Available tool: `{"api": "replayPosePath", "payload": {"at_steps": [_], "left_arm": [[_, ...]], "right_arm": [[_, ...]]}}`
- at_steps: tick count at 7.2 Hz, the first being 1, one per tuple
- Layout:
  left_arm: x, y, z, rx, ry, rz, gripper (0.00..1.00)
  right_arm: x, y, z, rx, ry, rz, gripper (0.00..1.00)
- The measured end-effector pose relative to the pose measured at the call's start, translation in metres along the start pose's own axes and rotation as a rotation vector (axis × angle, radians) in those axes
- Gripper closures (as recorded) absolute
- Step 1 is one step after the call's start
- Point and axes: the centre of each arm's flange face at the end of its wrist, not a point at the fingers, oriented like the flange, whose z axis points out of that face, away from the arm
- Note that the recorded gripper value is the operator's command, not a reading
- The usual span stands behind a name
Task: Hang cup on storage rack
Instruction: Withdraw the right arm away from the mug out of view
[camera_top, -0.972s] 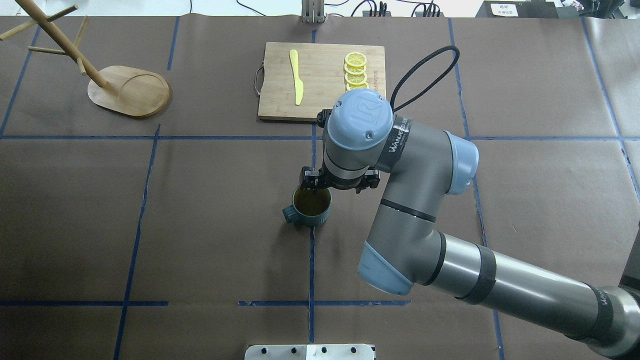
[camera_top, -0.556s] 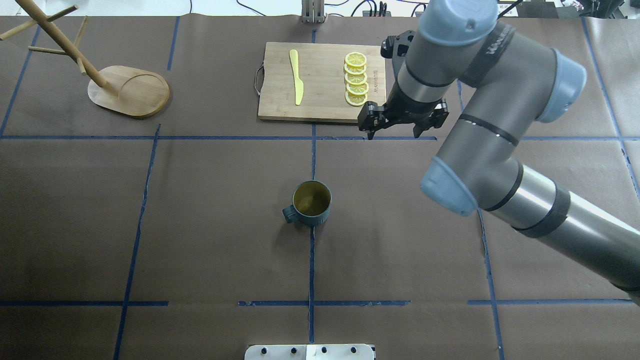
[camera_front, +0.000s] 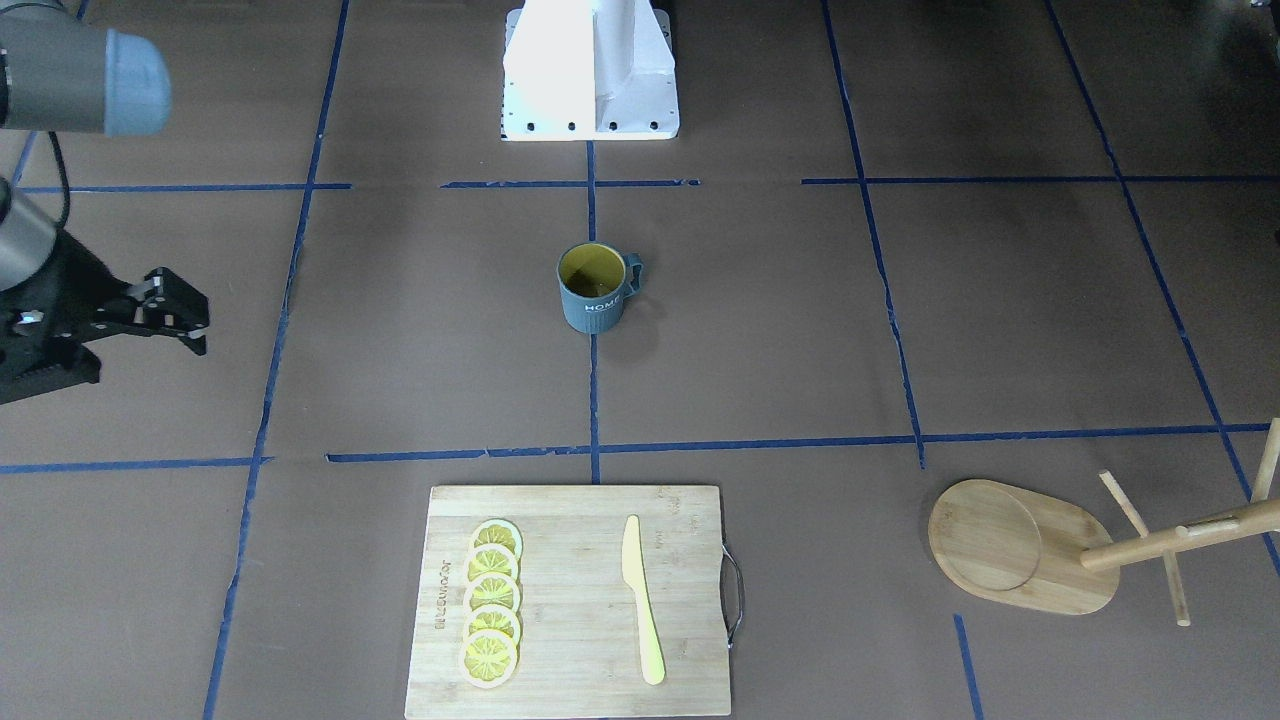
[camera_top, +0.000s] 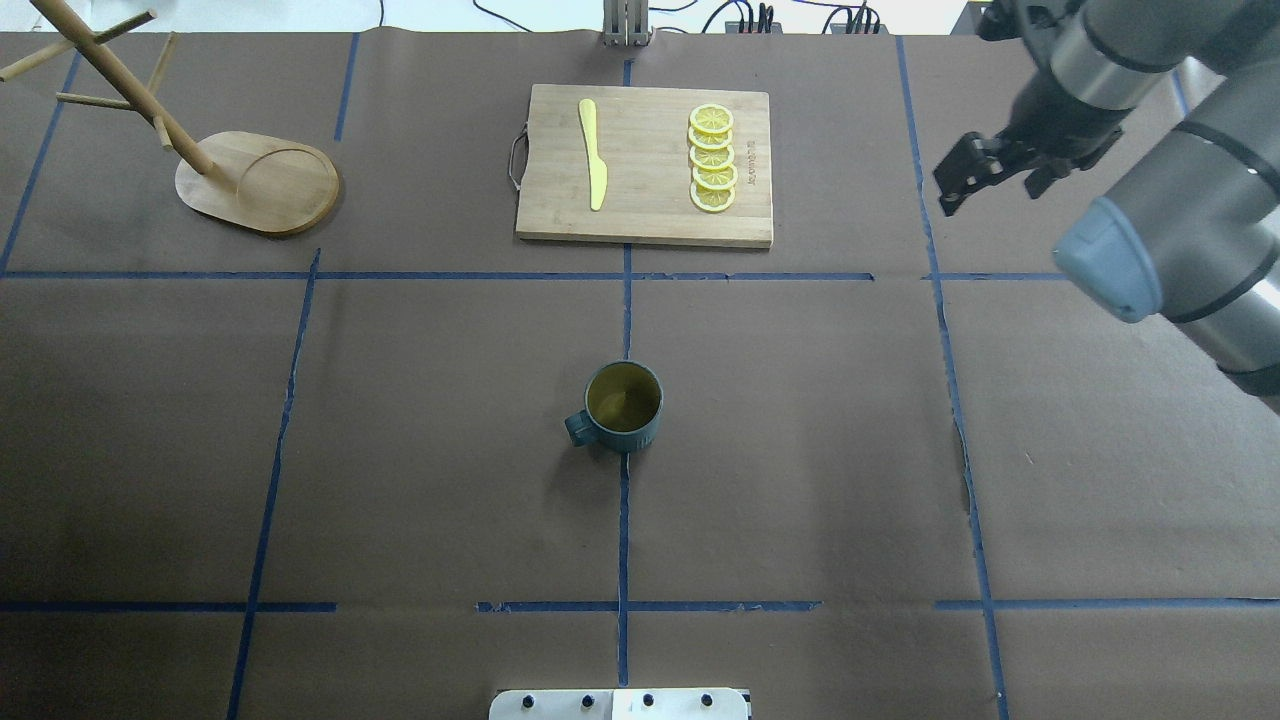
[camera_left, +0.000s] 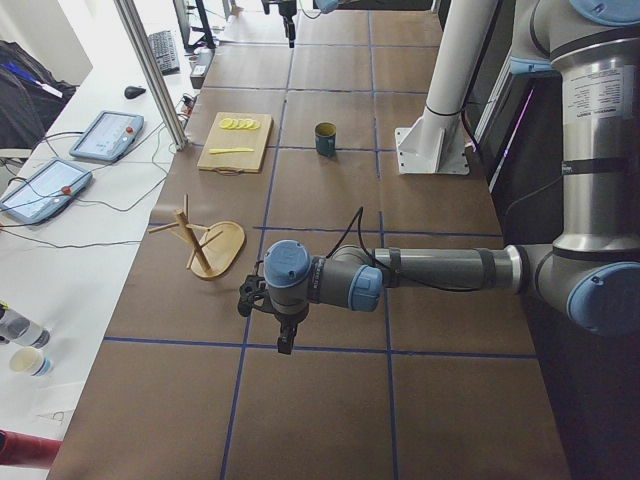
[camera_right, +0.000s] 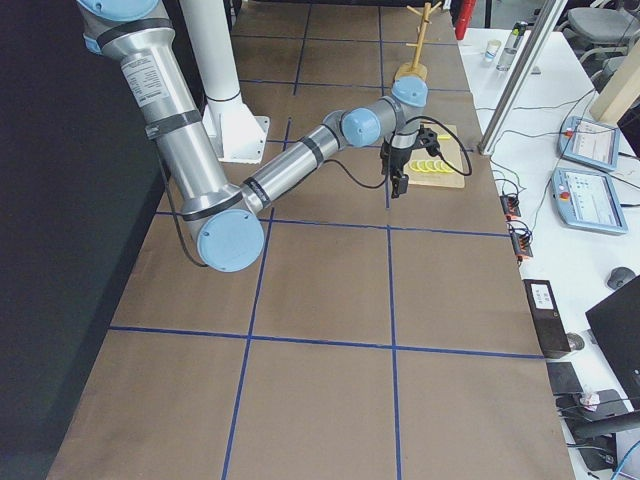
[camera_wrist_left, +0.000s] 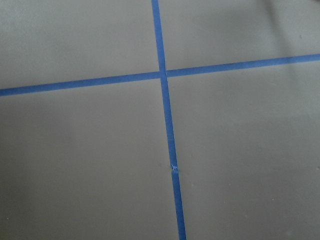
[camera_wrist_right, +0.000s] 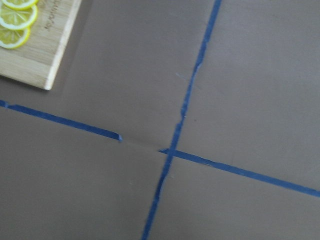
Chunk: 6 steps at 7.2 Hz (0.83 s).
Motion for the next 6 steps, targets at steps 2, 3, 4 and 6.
{"api": "replayPosePath", "payload": {"at_steps": [2, 3, 4, 6], "left_arm": [[0.001, -0.001, -0.001, 0.006, -0.002, 0.006, 0.00], [0.002, -0.003, -0.002, 0.020, -0.003, 0.021, 0.00], [0.005, -0.005, -0.005, 0.047, -0.003, 0.048, 0.00], [0.008, -0.008, -0.008, 0.081, -0.005, 0.083, 0.00]], "right_arm": [[0.108, 0.065, 0.001, -0.033, 0.016, -0.063, 0.00], [0.159, 0.103, 0.000, -0.047, 0.018, -0.070, 0.00], [0.205, 0.147, 0.001, -0.064, 0.015, -0.051, 0.00], [0.265, 0.229, 0.009, -0.096, 0.007, 0.044, 0.00]]}}
